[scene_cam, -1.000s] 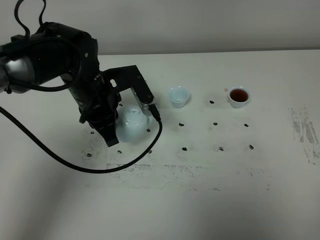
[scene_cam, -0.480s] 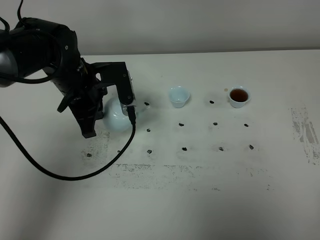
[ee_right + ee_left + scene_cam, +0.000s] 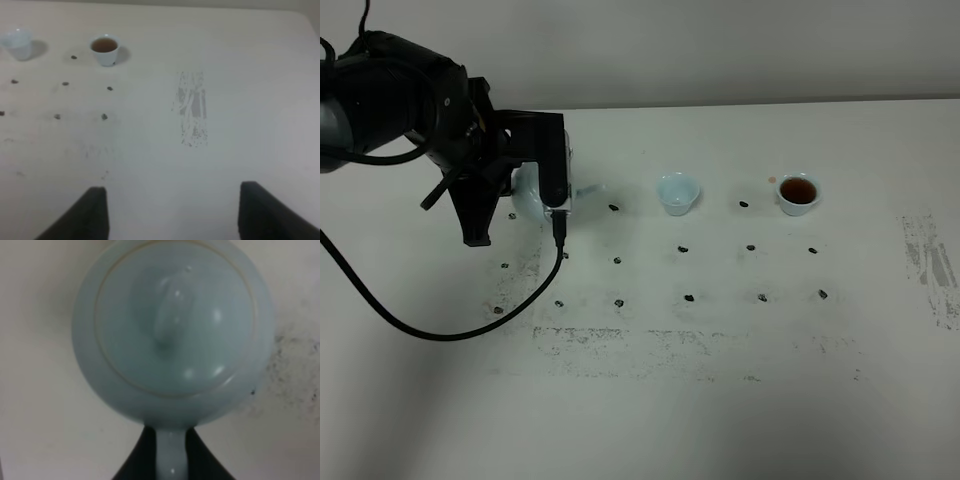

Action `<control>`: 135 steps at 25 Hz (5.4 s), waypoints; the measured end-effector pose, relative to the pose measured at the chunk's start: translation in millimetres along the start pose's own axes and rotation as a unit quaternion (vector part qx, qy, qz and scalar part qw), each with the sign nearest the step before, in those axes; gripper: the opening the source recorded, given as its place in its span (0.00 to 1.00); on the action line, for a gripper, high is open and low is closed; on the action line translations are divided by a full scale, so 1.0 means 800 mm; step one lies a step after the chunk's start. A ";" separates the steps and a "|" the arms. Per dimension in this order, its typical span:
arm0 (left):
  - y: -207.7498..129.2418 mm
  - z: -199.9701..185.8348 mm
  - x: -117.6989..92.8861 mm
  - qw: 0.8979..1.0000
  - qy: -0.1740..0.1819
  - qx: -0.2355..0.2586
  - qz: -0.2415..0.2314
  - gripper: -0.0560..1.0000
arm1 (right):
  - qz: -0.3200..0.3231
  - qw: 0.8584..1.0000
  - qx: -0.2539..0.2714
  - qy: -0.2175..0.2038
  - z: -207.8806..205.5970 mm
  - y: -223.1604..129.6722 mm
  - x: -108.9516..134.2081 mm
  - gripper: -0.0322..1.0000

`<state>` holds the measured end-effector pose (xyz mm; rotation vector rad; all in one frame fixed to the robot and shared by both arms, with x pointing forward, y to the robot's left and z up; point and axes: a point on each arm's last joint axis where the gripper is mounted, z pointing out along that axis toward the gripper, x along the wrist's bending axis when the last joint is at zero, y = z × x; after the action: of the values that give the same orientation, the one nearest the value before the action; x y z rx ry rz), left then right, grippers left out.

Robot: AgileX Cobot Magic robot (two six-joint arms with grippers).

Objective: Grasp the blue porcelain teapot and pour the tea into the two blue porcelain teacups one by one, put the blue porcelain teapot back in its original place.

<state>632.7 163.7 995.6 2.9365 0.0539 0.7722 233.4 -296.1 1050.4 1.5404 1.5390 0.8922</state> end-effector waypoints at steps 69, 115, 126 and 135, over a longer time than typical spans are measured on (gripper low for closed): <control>0.121 0.083 0.041 0.985 0.077 0.039 0.147 0.09 | 0.000 1.000 0.000 0.000 0.000 0.000 0.000 0.59; 0.134 0.077 0.038 0.956 0.100 0.080 0.266 0.09 | 0.000 1.000 0.000 0.000 0.000 0.000 0.000 0.59; 0.143 0.076 0.037 0.953 0.112 0.066 0.274 0.09 | 0.000 1.000 0.000 0.000 0.000 0.000 0.000 0.59; 0.146 0.075 0.036 0.946 0.113 0.066 0.296 0.09 | 0.000 1.000 0.000 0.000 0.000 0.000 0.000 0.59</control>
<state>688.5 43.9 970.4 2.9833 -0.8211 1.2144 233.4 -296.1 1050.4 1.5404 1.5390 0.8922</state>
